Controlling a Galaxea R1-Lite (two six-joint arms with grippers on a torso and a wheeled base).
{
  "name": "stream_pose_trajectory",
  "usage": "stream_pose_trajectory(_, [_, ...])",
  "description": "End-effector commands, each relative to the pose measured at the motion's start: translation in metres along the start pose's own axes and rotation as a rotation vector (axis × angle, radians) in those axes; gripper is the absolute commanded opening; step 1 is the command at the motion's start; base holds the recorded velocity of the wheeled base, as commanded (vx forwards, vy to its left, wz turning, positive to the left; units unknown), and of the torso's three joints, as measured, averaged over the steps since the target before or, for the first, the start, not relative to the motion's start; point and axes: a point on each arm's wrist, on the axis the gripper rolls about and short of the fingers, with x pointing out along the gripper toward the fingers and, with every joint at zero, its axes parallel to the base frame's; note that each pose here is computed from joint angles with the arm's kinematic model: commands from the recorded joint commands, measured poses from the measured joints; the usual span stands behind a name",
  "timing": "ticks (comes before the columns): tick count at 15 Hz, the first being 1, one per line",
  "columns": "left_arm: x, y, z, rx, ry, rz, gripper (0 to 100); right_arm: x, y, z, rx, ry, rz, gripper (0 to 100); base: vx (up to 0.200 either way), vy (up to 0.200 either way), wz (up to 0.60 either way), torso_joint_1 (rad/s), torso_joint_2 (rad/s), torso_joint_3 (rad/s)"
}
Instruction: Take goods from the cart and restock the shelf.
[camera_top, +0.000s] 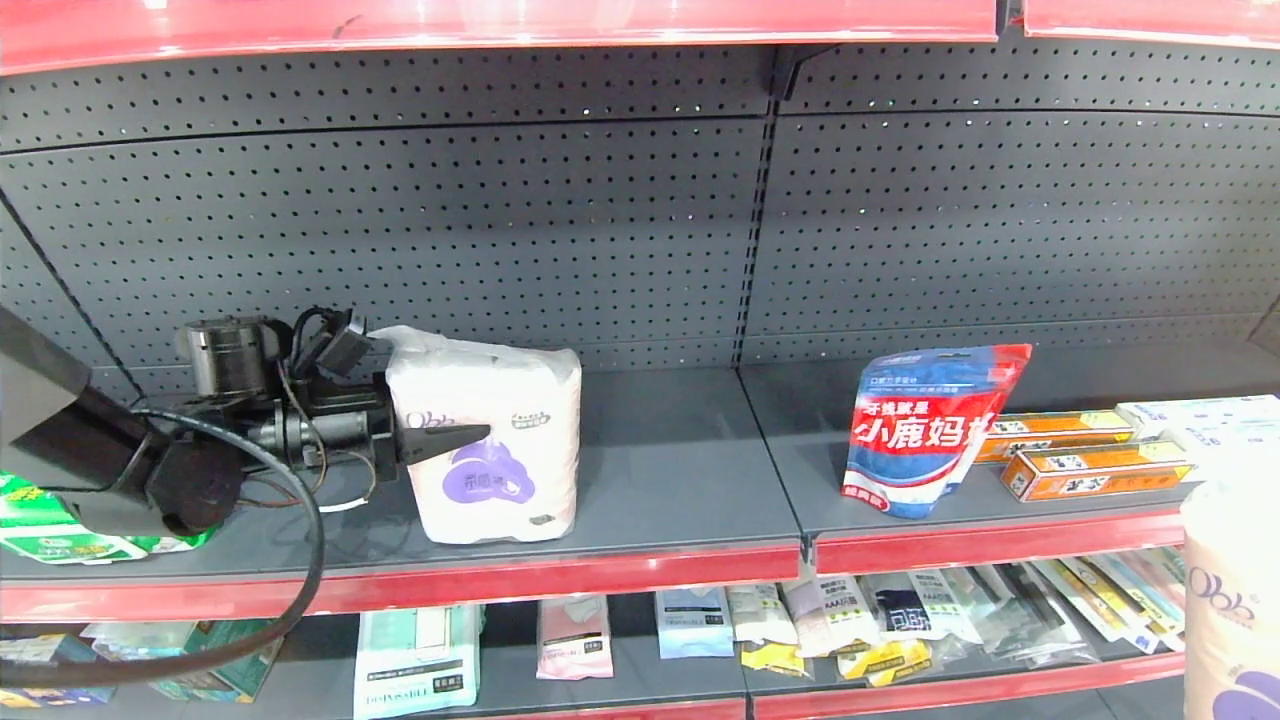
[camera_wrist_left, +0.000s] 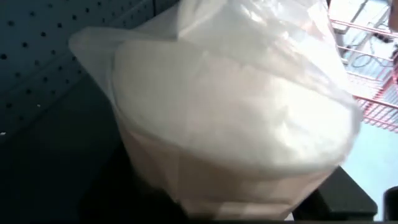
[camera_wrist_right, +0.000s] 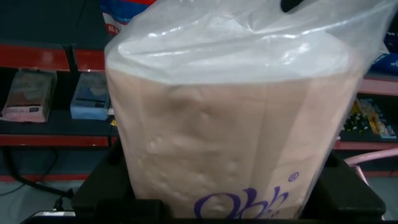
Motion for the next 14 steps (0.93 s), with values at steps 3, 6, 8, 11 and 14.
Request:
stream_pose_trajectory(3, [-0.007, -0.005, -0.001, 0.014, -0.004, 0.032, 0, 0.000, 0.000, 0.000, -0.001, 0.000, 0.000, 0, 0.000, 0.000, 0.00, 0.000, 0.00, 0.000])
stream_pose_trajectory(6, [-0.010, -0.013, -0.010, 0.001, 0.005, 0.039, 0, 0.000, 0.000, 0.001, -0.001, -0.003, 0.000, 0, 0.000, 0.000, 0.00, 0.000, 0.00, 0.000])
stream_pose_trajectory(8, [-0.010, -0.016, -0.015, 0.013, -0.004, 0.041, 0, -0.001, 0.000, 0.001, -0.001, -0.006, 0.000, 0, 0.000, 0.000, 0.00, 0.000, 0.00, 0.000])
stream_pose_trajectory(11, [-0.012, -0.020, -0.020, 0.013, -0.005, 0.041, 0, -0.001, 0.000, 0.001, -0.001, -0.005, -0.002, 0, 0.000, 0.000, 0.00, 0.000, 0.00, 0.000])
stream_pose_trajectory(14, [-0.015, -0.024, -0.024, 0.011, -0.008, 0.047, 0, -0.001, 0.000, 0.002, -0.001, -0.006, -0.002, 0, 0.000, 0.000, 0.00, 0.000, 0.00, 0.000])
